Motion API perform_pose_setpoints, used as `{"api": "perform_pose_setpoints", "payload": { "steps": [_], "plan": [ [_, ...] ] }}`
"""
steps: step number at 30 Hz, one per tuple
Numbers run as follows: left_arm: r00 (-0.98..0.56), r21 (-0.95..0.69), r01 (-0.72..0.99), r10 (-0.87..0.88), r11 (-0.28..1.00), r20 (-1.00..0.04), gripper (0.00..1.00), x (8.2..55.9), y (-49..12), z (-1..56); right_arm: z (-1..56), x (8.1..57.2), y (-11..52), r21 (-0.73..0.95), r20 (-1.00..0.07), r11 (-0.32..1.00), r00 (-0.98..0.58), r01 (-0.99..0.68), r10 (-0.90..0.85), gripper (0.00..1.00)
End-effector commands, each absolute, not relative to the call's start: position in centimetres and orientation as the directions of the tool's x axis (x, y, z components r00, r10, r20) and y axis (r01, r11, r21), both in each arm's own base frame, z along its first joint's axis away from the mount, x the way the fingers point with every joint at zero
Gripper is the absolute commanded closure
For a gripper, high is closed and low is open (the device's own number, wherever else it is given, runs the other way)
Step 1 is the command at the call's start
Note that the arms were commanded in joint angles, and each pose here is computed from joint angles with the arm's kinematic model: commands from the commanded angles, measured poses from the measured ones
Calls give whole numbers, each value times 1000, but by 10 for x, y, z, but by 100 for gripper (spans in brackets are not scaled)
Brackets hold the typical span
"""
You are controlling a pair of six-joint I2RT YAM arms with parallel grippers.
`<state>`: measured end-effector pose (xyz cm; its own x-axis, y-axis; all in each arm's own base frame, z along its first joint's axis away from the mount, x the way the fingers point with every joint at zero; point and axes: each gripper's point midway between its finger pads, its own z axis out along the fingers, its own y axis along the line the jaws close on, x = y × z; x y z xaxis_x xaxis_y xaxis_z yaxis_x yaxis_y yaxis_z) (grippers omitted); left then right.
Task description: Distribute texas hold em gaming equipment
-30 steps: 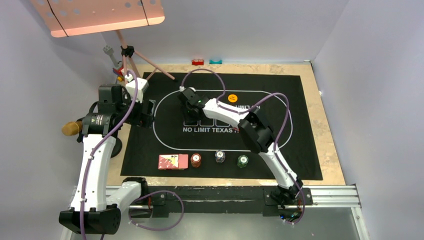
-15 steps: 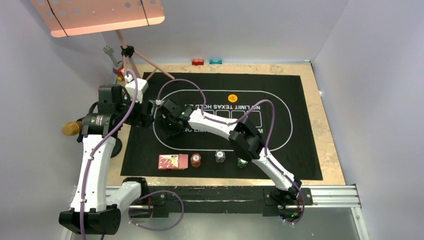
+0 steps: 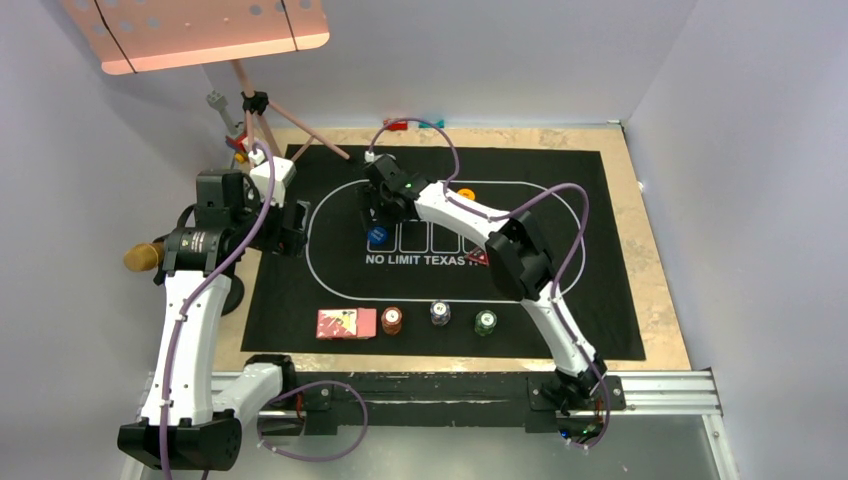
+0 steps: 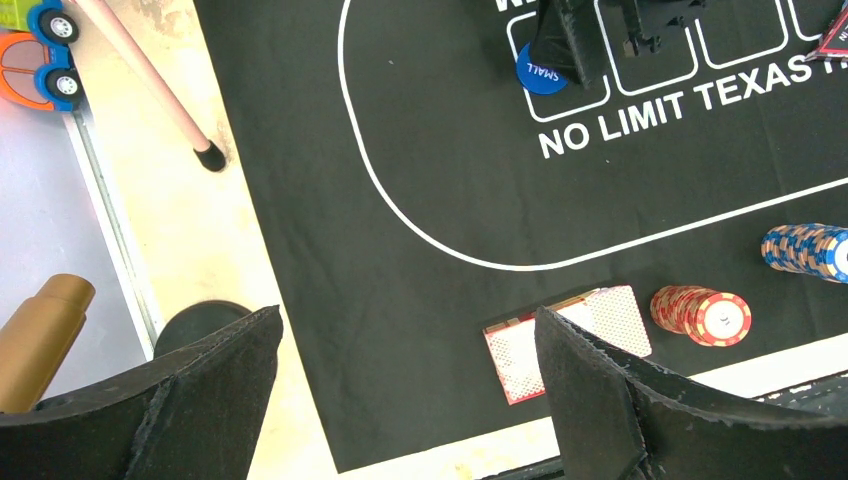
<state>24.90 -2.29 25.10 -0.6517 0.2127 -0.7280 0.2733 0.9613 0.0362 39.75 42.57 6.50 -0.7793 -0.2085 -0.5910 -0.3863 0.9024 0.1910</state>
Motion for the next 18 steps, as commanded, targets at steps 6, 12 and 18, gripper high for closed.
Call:
{"api": "perform_pose_setpoints", "payload": {
  "steps": [6, 12, 18],
  "plan": [
    [-629, 38, 273, 209, 961, -749, 0, 252, -24, 263, 52, 413, 423, 125, -613, 916, -756, -381, -231, 21],
    [-632, 37, 271, 207, 962, -747, 0, 253, -24, 262, 40, 412, 424, 128, -601, 915, -764, -383, -235, 26],
    [-634, 29, 270, 200, 962, -747, 0, 255, -25, 262, 35, 402, 437, 158, -577, 898, -776, -411, -254, 34]
  ]
}}
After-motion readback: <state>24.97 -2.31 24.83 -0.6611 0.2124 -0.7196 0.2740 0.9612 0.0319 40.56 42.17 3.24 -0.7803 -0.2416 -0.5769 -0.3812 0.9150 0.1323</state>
